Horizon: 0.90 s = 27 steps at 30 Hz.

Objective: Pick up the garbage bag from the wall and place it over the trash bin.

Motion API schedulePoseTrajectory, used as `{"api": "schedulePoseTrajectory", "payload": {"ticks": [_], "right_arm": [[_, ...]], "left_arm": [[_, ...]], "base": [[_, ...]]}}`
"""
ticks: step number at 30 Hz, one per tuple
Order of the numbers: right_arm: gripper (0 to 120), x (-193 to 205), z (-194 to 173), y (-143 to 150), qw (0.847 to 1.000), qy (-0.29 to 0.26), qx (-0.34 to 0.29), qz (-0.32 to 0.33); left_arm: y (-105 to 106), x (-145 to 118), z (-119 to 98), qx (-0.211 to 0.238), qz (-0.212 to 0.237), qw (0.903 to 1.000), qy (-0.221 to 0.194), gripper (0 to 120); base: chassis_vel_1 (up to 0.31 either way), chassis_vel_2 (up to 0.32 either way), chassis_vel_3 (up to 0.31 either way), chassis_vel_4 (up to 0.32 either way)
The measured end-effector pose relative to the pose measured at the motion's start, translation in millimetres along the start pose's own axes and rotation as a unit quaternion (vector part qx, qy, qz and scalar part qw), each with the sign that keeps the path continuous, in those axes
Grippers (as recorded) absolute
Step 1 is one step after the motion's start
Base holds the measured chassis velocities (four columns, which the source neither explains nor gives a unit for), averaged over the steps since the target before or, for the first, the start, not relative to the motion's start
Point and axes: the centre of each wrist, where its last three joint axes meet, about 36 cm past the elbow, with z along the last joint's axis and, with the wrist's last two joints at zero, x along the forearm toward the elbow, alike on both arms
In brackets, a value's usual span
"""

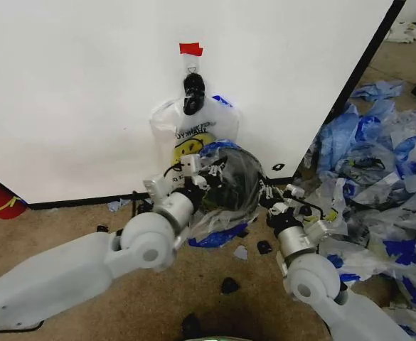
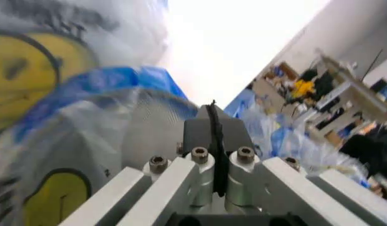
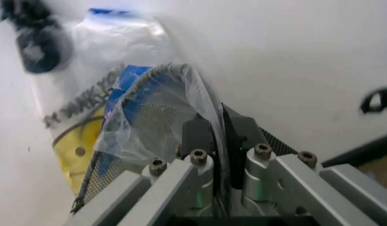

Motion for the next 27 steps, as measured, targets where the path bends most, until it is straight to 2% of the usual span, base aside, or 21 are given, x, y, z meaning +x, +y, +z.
{"api": "schedulePoseTrajectory", "payload": {"ticks": [6,9,10,14,17,19,21,22,27], "right_arm": [[0,-6,0,9,0.998,-0.008,-0.063,0.022],[0,-8,0,14,0.996,-0.015,-0.085,0.027],[0,-8,0,14,0.996,-0.015,-0.085,0.027],[0,-10,-4,20,0.993,-0.023,-0.108,0.028],[0,-10,-9,23,0.992,-0.032,-0.122,0.026],[0,-10,-11,24,0.991,-0.034,-0.123,0.026],[0,-9,-15,24,0.991,-0.040,-0.125,0.024],[0,-8,-17,24,0.991,-0.041,-0.125,0.023],[0,-5,-23,22,0.991,-0.046,-0.123,0.021]], "left_arm": [[13,32,-13,0.011,-0.013,0.9994,-0.030,0],[20,46,-18,0.022,-0.027,0.9978,-0.057,13],[20,46,-18,0.022,-0.027,0.9978,-0.057,13],[31,60,-11,0.056,-0.040,0.9949,-0.074,27],[41,71,11,0.084,-0.040,0.9934,-0.067,39],[42,73,17,0.092,-0.043,0.9927,-0.065,42],[45,84,43,0.130,-0.060,0.9882,-0.053,56],[45,88,50,0.145,-0.065,0.9861,-0.049,59],[41,96,69,0.190,-0.073,0.9785,-0.032,74]], "base": [[0.000,0.000,0.000,0.000],[0.000,0.000,0.000,0.000],[0.000,0.000,0.000,0.000],[0.000,0.000,0.000,0.000],[0.000,0.000,0.000,0.000],[0.000,0.000,0.000,0.000],[0.000,0.000,0.000,0.000],[0.000,0.000,0.000,0.000],[0.000,0.000,0.000,0.000]]}}
